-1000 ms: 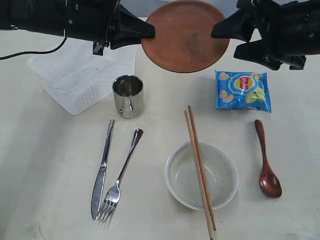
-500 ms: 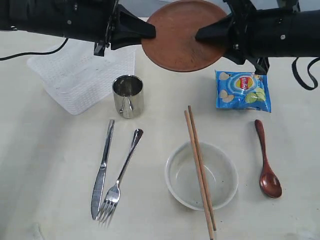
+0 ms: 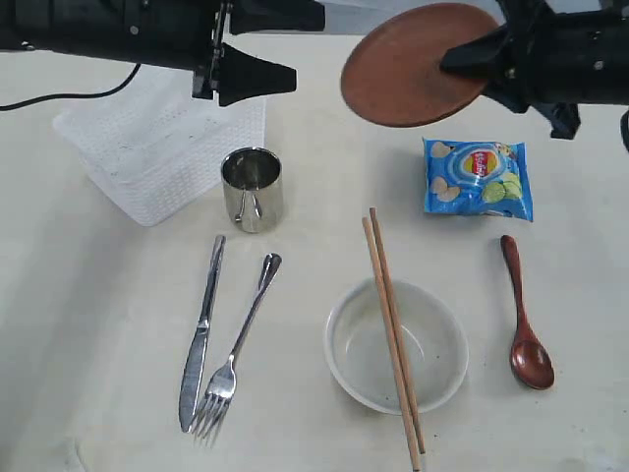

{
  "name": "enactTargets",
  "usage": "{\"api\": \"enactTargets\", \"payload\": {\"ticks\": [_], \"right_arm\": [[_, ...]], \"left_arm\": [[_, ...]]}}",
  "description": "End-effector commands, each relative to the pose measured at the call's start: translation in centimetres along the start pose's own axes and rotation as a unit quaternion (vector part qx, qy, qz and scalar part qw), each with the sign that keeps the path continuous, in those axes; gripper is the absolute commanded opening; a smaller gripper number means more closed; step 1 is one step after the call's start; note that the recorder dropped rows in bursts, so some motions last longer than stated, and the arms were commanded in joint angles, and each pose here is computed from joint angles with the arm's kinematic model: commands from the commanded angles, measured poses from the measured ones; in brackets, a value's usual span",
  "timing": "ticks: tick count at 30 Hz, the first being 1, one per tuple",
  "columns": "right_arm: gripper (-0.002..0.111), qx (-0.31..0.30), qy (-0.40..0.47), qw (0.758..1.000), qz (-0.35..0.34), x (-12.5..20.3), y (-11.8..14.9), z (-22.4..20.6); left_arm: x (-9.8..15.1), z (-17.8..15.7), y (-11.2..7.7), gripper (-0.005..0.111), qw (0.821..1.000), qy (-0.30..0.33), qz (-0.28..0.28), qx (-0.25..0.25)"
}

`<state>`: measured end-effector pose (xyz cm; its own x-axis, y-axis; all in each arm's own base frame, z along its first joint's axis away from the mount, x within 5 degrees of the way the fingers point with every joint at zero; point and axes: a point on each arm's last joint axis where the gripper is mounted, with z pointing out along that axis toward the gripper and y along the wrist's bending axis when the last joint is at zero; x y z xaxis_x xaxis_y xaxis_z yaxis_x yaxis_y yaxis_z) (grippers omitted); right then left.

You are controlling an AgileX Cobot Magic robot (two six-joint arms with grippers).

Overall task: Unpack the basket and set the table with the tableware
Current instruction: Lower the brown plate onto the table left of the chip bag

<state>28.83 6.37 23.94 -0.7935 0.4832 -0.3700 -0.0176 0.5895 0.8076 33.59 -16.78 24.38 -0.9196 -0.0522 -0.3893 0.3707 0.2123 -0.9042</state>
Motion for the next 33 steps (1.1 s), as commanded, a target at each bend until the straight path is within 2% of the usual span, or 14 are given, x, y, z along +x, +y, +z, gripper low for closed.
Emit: {"api": "enactTargets", "payload": {"ticks": [1, 2, 3, 4, 5, 8, 9, 14, 18, 22, 33], "right_arm": [[0.0, 0.015, -0.041, 0.999, 0.015, -1.9, -1.4, -1.6], [0.0, 0.017, -0.042, 0.999, 0.008, -2.2, -1.4, -1.7], [0.0, 0.025, -0.036, 0.999, -0.02, -2.9, -1.2, -1.6], [0.0, 0.024, -0.028, 0.999, -0.03, -3.1, -0.9, -1.3], [0.0, 0.021, -0.003, 0.999, -0.046, -3.9, -0.6, -0.5], [0.0, 0.028, 0.067, 0.995, -0.075, -5.8, -0.7, 1.4], [0.0, 0.038, 0.11, 0.99, -0.079, -6.7, -1.2, 2.5], [0.0, 0.076, 0.194, 0.974, -0.092, -7.2, -4.2, 5.8], [0.0, 0.091, 0.234, 0.961, -0.112, -5.3, -5.6, 8.8], [0.0, 0.095, 0.253, 0.955, -0.121, -4.1, -6.0, 10.5], [0.0, 0.094, 0.298, 0.942, -0.123, -1.8, -6.5, 12.6]], "left_arm": [[-2.5, -2.2, -1.4, 0.069, 0.999, -0.033, 0.033, 0.025], [-2.9, -2.7, -1.4, 0.06, 0.998, -0.042, 0.035, 0.023], [-3.3, -4.3, -1.6, 0.038, 0.999, -0.042, 0.027, 0.002], [-3.3, -4.9, -1.7, 0.028, 0.999, -0.039, 0.036, -0.009], [-3.2, -6.4, -2.1, 0.0, 0.997, -0.031, 0.059, -0.038], [-2.6, -9.3, -3.2, 0.0, 0.993, -0.037, 0.085, -0.078], [-2.0, -10.7, -4.2, 0.0, 0.989, -0.054, 0.103, -0.086], [1.9, -12.6, -6.8, 0.0, 0.978, -0.093, 0.165, -0.085], [5.6, -12.4, -6.7, 0.0, 0.98, -0.085, 0.156, -0.087], [7.2, -12.3, -6.4, 0.0, 0.982, -0.081, 0.146, -0.088], [7.7, -12.3, -6.2, 0.0, 0.983, -0.079, 0.141, -0.088]]}}
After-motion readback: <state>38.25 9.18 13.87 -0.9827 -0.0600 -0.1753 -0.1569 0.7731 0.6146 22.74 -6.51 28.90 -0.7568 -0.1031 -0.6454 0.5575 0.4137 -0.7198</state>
